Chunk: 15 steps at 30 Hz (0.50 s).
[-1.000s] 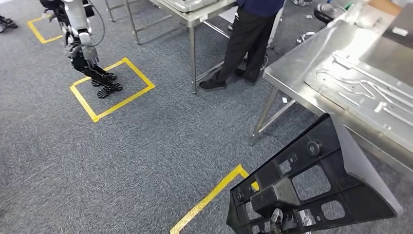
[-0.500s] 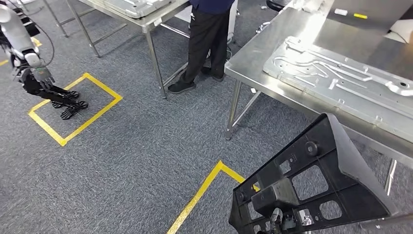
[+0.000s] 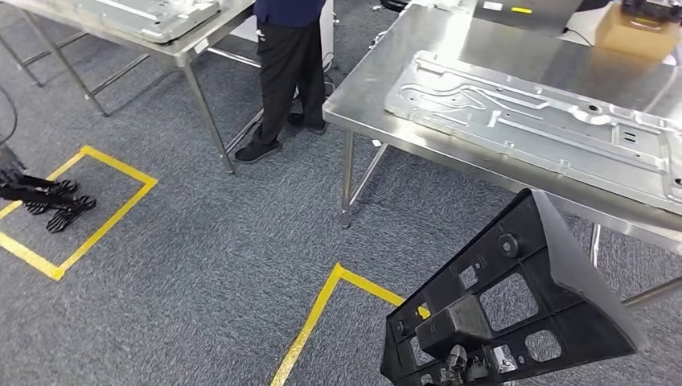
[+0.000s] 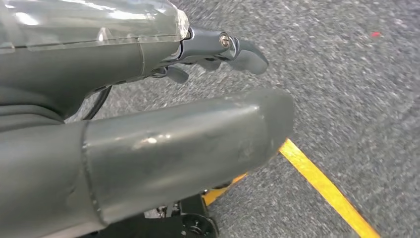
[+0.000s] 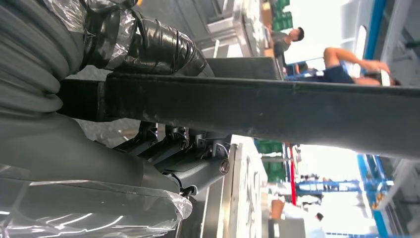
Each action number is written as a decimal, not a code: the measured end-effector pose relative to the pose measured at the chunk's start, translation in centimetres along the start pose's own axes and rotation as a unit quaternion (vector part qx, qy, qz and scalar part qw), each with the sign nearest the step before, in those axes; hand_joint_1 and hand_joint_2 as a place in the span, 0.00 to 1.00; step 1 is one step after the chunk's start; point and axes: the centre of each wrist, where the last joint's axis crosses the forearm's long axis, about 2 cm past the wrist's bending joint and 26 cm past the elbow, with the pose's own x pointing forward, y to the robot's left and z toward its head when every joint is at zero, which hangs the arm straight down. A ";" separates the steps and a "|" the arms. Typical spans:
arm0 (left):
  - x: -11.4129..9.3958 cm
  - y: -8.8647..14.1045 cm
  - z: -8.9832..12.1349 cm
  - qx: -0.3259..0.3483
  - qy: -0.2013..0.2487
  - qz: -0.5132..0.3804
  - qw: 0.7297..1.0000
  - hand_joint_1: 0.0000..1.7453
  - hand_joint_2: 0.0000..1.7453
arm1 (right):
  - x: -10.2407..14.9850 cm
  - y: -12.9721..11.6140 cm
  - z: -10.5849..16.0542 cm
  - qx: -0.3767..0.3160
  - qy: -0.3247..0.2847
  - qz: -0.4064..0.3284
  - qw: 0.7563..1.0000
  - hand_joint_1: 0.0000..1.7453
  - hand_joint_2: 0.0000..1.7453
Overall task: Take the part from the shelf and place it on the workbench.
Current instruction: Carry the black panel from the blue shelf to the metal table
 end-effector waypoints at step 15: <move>-0.1 0.1 0.0 0.003 0.002 0.004 1.000 0.00 0.00 | 0.0 0.2 0.1 0.002 0.001 -0.001 1.000 1.00 1.00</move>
